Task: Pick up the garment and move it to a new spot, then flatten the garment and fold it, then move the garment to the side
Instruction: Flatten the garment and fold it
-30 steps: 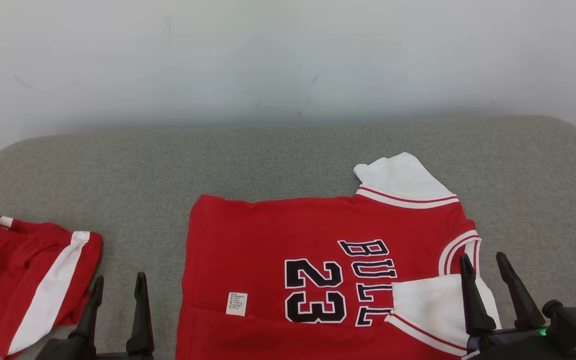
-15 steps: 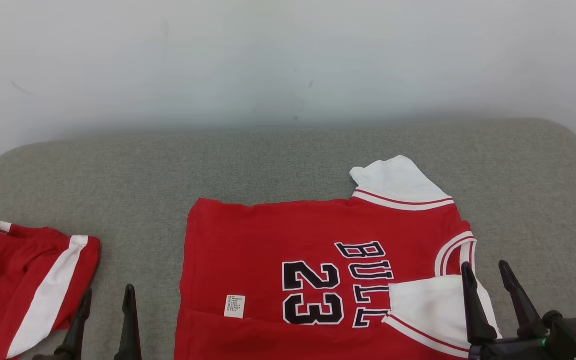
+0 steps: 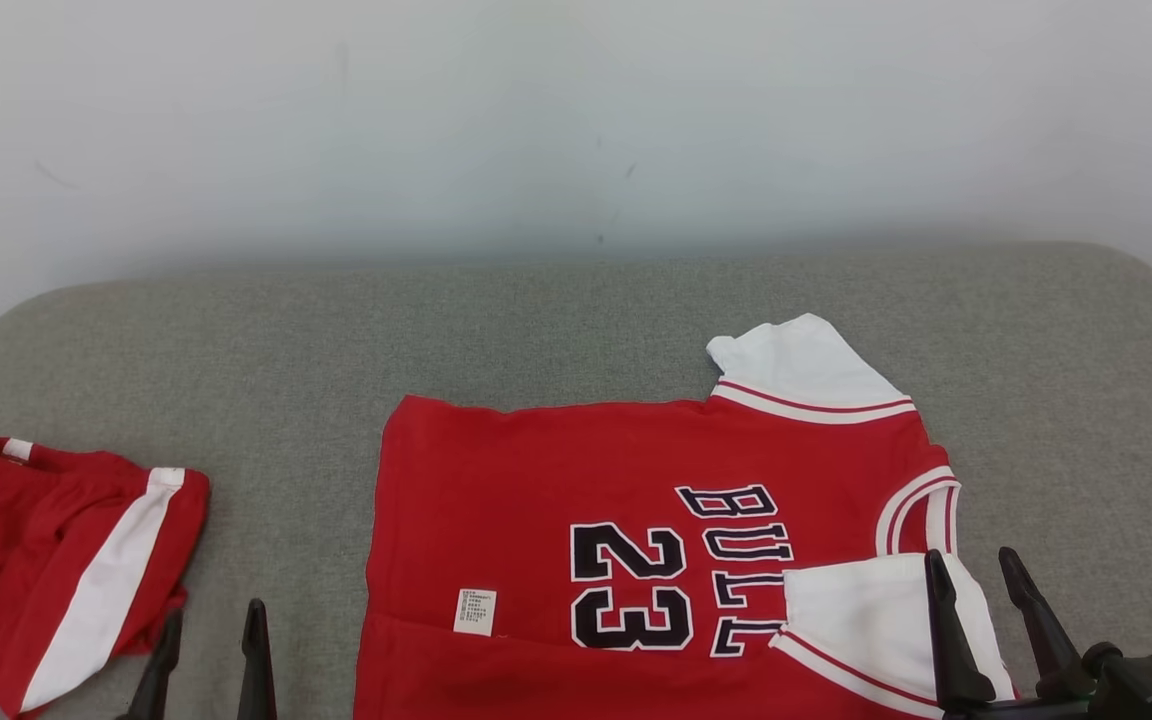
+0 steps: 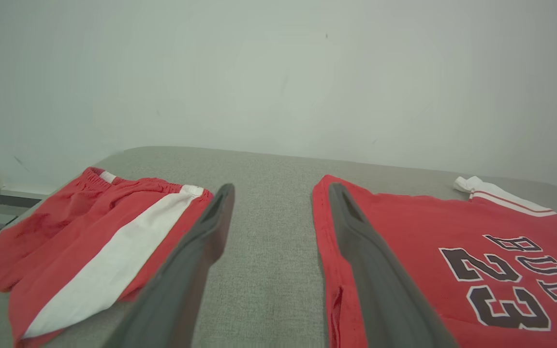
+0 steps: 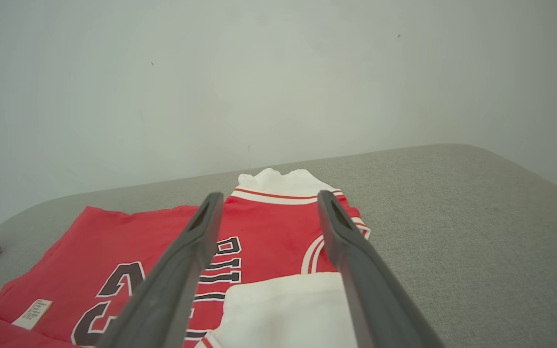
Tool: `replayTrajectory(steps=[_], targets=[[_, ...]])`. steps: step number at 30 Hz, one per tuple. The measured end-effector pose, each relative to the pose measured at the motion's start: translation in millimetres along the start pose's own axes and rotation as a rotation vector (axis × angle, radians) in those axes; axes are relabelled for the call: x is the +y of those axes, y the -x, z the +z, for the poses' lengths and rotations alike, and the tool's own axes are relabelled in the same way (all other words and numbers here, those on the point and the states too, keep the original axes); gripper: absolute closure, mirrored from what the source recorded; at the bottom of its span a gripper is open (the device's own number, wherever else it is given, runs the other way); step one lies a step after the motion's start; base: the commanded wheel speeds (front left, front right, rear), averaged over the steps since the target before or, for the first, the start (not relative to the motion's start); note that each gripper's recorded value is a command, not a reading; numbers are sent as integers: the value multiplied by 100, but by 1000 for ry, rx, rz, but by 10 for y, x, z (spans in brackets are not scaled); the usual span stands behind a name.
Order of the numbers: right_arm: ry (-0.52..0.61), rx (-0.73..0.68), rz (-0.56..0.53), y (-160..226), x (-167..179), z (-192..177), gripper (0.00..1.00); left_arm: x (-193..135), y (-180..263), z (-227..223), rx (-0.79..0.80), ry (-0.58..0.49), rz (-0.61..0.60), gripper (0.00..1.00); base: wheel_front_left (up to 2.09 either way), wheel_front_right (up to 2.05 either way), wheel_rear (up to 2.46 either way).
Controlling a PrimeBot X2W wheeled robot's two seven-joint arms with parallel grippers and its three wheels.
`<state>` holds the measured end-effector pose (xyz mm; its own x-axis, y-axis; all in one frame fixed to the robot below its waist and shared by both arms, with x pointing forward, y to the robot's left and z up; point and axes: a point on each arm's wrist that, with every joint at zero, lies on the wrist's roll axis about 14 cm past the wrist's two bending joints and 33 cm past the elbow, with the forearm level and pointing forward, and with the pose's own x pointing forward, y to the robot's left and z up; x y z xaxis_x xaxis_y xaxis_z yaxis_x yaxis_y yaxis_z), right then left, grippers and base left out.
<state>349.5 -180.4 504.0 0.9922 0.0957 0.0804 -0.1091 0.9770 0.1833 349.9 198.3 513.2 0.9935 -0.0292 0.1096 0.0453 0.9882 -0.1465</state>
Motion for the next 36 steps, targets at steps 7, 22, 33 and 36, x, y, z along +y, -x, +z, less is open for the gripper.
replayTrajectory(steps=[7,22,33,36], targets=[[1,19,-12,-188,-116,9,0,3,-187,-151,64,-12,-32,0,0,0,0],[113,208,9,-1325,-475,-18,0,-289,-1392,-149,244,-45,-238,0,0,0,0],[175,367,1,-2000,-662,-423,0,-477,-1923,-701,483,-59,-324,0,0,0,0],[192,412,6,-2139,-669,-562,0,-525,-1961,-895,558,-59,-346,0,0,0,0]])
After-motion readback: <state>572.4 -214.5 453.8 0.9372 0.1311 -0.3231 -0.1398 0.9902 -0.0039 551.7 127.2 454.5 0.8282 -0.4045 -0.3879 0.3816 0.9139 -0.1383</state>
